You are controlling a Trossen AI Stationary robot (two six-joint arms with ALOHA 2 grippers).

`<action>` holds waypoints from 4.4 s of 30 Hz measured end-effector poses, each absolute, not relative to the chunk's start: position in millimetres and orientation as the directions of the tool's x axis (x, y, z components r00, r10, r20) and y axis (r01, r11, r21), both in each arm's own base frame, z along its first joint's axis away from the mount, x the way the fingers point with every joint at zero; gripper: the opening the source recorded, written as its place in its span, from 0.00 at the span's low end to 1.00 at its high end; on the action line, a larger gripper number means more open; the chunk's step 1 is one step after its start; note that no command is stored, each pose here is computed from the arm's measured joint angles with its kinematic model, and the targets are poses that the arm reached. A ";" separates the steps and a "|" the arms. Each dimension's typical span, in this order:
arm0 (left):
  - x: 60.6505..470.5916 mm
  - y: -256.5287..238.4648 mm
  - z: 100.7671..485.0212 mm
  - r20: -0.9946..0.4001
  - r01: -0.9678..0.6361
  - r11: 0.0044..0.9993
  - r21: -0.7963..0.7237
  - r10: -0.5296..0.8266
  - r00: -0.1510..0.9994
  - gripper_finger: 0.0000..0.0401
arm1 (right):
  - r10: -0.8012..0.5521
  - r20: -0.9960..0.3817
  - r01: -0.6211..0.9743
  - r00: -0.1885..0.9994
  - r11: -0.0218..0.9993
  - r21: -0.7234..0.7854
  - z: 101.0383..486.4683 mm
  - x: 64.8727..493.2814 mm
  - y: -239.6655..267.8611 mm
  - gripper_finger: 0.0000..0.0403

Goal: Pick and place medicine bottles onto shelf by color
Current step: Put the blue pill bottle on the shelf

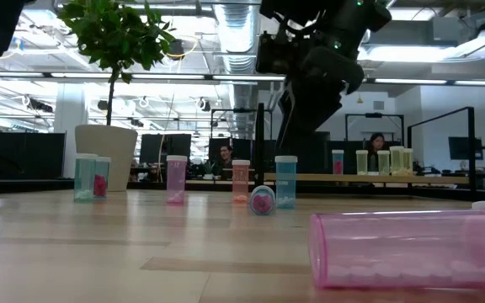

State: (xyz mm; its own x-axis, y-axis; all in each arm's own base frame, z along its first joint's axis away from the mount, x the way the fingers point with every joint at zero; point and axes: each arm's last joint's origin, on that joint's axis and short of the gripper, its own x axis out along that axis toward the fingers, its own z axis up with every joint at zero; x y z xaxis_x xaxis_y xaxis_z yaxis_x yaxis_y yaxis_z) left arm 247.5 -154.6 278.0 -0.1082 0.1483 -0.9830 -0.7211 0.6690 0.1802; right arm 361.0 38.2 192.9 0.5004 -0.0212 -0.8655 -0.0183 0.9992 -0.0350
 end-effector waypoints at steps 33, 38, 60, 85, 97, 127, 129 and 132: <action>246.0 -152.8 278.7 -0.977 -0.730 0.652 0.206 0.183 -0.113 0.63 | 0.019 -0.911 0.022 0.412 0.999 0.031 177.6 362.5 36.5 0.28; 245.4 -150.7 279.5 -0.972 -0.726 0.651 0.220 0.204 -0.112 0.63 | 0.003 -0.907 0.043 0.421 0.999 0.023 201.8 359.2 21.5 0.35; 242.2 -117.7 275.1 -0.942 -0.709 0.644 0.286 0.325 -0.086 0.63 | -0.260 -0.855 0.482 0.448 0.876 -0.014 268.3 285.5 -148.5 0.34; 270.3 -5.2 285.0 -0.933 -0.819 0.517 0.250 0.356 -0.060 0.63 | -0.361 -0.864 0.609 0.351 0.789 -0.083 228.4 258.1 -241.6 0.32; 270.3 11.0 285.0 -0.933 -0.808 0.525 0.266 0.351 -0.079 0.63 | -0.328 -0.870 0.505 0.367 0.856 -0.109 225.6 260.8 -239.3 0.32; 272.0 10.6 284.7 -0.939 -0.820 0.518 0.244 0.339 -0.065 0.63 | -0.291 -0.883 0.361 0.370 0.920 -0.152 224.4 249.3 -247.8 0.32; 272.1 10.6 284.7 -0.939 -0.820 0.519 0.243 0.339 -0.064 0.63 | -0.277 -0.884 0.348 0.378 0.927 -0.141 221.1 251.2 -248.6 0.32; 272.1 10.6 284.7 -0.939 -0.820 0.518 0.243 0.338 -0.064 0.63 | -0.266 -0.892 0.353 0.366 0.926 -0.132 217.9 250.4 -249.3 0.32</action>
